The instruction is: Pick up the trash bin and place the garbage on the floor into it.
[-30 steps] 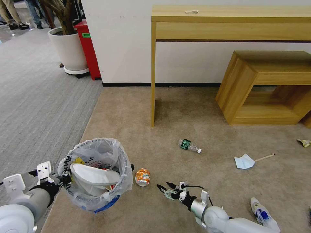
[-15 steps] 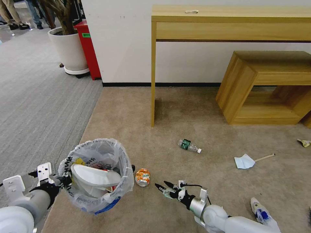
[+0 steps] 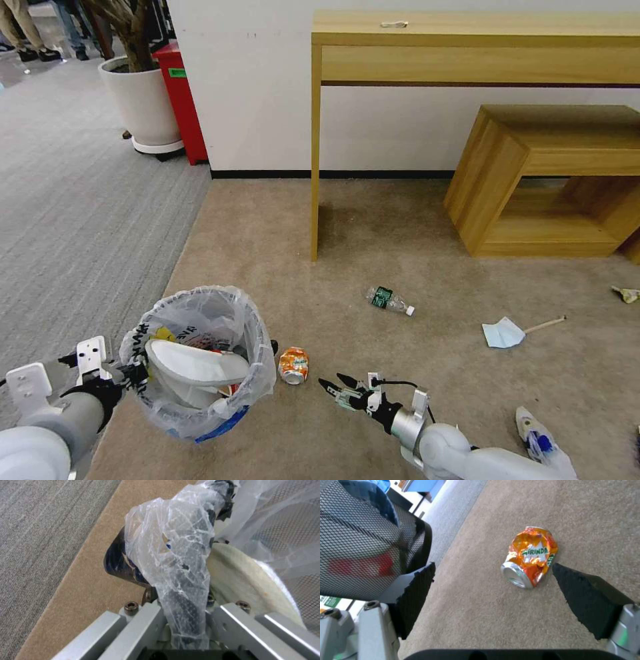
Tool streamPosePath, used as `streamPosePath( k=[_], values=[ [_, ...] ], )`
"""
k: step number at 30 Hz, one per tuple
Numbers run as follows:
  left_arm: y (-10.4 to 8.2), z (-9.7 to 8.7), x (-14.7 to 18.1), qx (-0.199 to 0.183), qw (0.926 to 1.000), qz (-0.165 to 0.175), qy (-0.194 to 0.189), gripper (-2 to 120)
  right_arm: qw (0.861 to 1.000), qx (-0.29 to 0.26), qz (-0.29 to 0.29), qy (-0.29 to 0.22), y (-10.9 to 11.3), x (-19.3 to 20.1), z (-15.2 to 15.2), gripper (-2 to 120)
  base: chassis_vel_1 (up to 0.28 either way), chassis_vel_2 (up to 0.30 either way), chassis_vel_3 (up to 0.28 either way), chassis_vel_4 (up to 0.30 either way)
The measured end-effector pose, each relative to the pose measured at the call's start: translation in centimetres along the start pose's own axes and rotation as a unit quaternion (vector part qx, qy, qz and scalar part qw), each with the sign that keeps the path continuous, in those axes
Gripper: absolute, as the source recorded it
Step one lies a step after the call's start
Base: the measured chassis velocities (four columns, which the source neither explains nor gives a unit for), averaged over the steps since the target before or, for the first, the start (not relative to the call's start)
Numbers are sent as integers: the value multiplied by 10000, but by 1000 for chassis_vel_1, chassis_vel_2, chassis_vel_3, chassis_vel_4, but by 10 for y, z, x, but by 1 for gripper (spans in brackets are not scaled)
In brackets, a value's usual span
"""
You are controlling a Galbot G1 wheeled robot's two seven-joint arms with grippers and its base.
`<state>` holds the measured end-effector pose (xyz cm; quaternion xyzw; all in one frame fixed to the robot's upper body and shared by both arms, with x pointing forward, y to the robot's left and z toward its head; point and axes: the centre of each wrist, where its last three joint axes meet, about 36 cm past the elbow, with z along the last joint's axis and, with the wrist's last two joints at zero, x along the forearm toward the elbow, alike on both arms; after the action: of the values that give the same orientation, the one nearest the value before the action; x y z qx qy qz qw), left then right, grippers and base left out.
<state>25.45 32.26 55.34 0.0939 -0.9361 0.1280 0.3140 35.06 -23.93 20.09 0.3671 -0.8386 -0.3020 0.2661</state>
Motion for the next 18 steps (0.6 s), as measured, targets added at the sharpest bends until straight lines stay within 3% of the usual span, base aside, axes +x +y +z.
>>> streamPosePath(
  k=[18],
  values=[
    [2, -1, -4, 2, 10000, -16, 17, 1, 9998, -72, 184, 91, -12, -14, 6, 89, 0, 0, 0, 0]
  ],
)
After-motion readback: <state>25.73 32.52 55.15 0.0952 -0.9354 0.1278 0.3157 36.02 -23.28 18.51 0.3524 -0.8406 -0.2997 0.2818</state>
